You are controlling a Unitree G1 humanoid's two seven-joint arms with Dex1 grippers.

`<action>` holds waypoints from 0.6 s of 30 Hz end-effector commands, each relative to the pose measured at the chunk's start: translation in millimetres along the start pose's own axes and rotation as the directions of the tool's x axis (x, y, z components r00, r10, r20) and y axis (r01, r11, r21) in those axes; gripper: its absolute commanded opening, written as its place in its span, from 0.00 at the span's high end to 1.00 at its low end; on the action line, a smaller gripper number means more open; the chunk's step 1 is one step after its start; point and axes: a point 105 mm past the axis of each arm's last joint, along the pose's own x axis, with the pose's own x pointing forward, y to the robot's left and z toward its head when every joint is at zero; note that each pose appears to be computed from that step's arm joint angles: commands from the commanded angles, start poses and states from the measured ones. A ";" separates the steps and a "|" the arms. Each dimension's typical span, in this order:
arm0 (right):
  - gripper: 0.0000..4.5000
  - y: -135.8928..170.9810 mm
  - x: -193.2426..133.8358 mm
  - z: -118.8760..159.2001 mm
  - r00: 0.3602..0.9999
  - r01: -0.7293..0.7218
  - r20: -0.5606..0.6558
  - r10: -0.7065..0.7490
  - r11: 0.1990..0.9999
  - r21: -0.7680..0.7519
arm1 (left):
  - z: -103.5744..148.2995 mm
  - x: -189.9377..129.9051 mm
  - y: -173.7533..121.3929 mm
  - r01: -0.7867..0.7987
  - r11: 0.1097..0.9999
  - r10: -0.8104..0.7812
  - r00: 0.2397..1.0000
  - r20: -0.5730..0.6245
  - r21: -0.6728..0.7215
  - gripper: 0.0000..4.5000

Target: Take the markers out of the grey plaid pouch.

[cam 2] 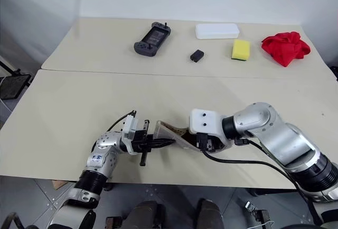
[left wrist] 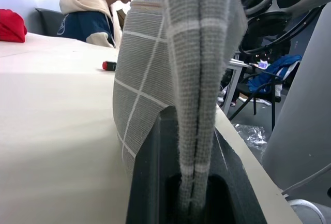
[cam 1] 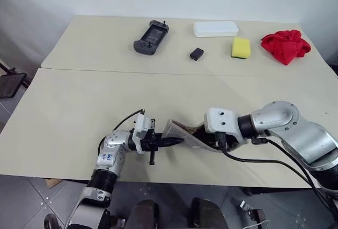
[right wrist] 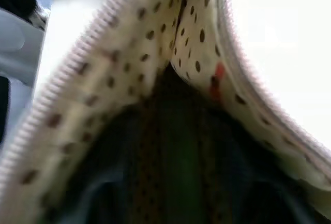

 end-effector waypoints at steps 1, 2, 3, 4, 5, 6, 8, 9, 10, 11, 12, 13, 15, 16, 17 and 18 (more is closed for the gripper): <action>0.28 -10.3 1.3 12.4 0.998 0.055 0.026 -0.053 0.995 -0.087 | -0.9 2.6 -2.1 0.007 1.000 -0.007 1.000 0.015 -0.011 1.00; 0.28 -9.7 2.8 12.9 0.999 0.047 0.023 -0.045 0.994 -0.096 | -1.0 2.5 -1.9 0.005 1.000 -0.005 1.000 0.016 -0.013 1.00; 0.28 -8.2 5.2 12.4 1.000 0.029 0.016 -0.027 0.994 -0.103 | -1.2 2.4 -1.7 0.004 1.000 -0.004 1.000 0.017 -0.015 1.00; 0.28 -6.9 7.9 11.1 1.000 0.012 0.004 -0.012 0.994 -0.111 | -1.2 2.7 -1.5 0.004 1.000 -0.003 1.000 0.018 -0.016 1.00; 0.28 -6.7 11.0 9.4 1.000 0.004 -0.010 -0.005 0.992 -0.122 | -1.4 3.0 -1.6 0.004 1.000 -0.003 1.000 0.019 -0.018 1.00; 0.28 -7.5 14.0 7.2 1.000 0.001 -0.025 -0.005 0.992 -0.130 | -1.7 3.4 -1.7 0.005 1.000 -0.005 1.000 0.019 -0.018 1.00; 0.28 -4.3 18.7 -2.3 0.996 -0.036 -0.083 0.024 0.989 -0.146 | -1.3 4.6 -1.2 0.005 1.000 -0.005 1.000 0.021 -0.019 1.00; 0.28 -4.0 20.8 -6.9 0.994 -0.044 -0.108 0.028 0.988 -0.150 | -0.9 5.1 -0.6 0.002 1.000 -0.002 1.000 0.025 -0.019 1.00; 0.28 -5.3 23.3 -8.8 0.993 -0.038 -0.115 0.020 0.987 -0.155 | -0.8 5.5 -0.3 0.001 1.000 0.000 1.000 0.027 -0.019 1.00; 0.24 -9.1 25.8 -8.8 0.994 -0.013 -0.111 -0.003 0.989 -0.146 | -0.7 5.7 -0.3 0.002 1.000 -0.001 1.000 0.026 -0.018 1.00; 0.21 -10.3 27.3 -9.4 0.994 -0.007 -0.113 -0.008 0.991 -0.135 | -0.4 5.6 -0.2 0.002 1.000 -0.001 1.000 0.027 -0.018 1.00; 0.17 -10.8 28.1 -9.7 0.994 -0.006 -0.113 -0.009 0.992 -0.127 | -0.1 5.6 -0.2 0.002 1.000 -0.001 1.000 0.026 -0.017 1.00; 0.02 -16.9 30.0 -11.6 0.991 0.032 -0.126 -0.049 0.991 -0.133 | 0.2 3.9 0.3 -0.001 1.000 0.002 1.000 0.023 -0.016 1.00; 0.01 -18.9 31.1 -13.2 0.989 0.044 -0.138 -0.062 0.991 -0.130 | 0.3 2.4 0.7 -0.005 1.000 0.005 1.000 0.022 -0.016 1.00; 0.01 -19.0 32.6 -14.7 0.987 0.040 -0.150 -0.059 0.991 -0.127 | 0.4 1.4 1.0 -0.008 1.000 0.008 1.000 0.021 -0.016 1.00; 0.01 -19.8 34.9 -15.8 0.985 0.042 -0.158 -0.062 0.992 -0.122 | 0.4 0.8 1.3 -0.010 1.000 0.010 1.000 0.021 -0.017 1.00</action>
